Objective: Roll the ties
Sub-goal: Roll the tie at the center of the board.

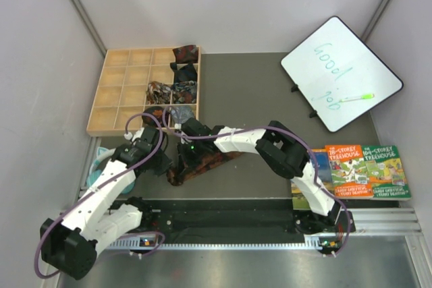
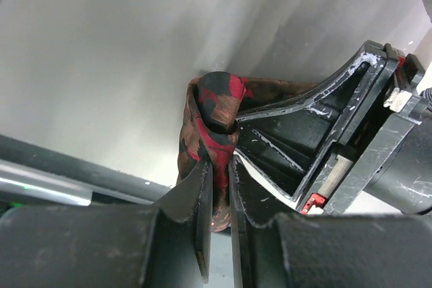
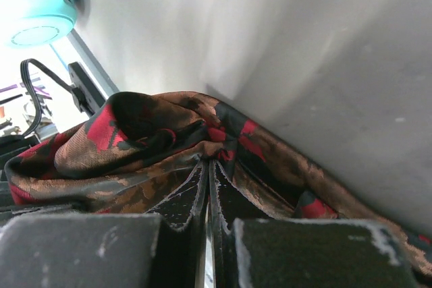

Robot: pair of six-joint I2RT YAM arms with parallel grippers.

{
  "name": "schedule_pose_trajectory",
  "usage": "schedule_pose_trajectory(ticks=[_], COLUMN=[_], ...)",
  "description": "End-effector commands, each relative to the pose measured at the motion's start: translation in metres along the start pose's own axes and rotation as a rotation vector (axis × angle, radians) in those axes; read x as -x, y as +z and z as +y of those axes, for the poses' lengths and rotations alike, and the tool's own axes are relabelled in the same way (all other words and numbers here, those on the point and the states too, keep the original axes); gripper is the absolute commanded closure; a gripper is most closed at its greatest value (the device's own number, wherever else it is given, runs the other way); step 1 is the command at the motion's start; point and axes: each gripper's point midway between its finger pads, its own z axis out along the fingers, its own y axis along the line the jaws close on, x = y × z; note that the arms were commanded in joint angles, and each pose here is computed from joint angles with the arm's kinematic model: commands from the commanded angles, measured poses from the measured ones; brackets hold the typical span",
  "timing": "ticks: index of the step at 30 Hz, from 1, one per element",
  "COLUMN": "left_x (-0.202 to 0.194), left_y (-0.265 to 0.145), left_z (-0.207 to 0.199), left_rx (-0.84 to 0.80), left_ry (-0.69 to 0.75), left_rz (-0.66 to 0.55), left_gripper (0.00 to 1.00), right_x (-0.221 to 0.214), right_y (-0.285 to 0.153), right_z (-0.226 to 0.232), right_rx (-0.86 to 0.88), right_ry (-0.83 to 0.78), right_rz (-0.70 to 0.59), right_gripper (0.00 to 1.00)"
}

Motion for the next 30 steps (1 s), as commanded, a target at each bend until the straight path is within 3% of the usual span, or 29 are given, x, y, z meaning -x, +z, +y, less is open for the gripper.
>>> schedule_pose_trajectory(ticks=[1,10,18,30], left_x=[0.011,0.0,-0.008,-0.012], left_y=[-0.014,-0.001,0.015,0.031], left_z=[-0.017,-0.022,-0.033,-0.04], left_rx=[-0.064,-0.046,0.064,0.109], left_ry=[0.007,0.063,0.161,0.207], left_rz=[-0.028,-0.008,-0.041,-0.041], left_gripper=[0.96,1.0,1.0,1.0], right_x=[-0.002,-0.002,-0.003,0.007], right_y=[0.008,0.008,-0.001,-0.05], right_z=[0.008,0.012,0.004,-0.013], right_rx=[-0.008,0.0,-0.036,-0.132], right_ry=[0.022,0.046,0.068,0.077], right_rz=[-0.001,0.008,0.028,0.023], right_gripper=[1.0,1.0,1.0,0.99])
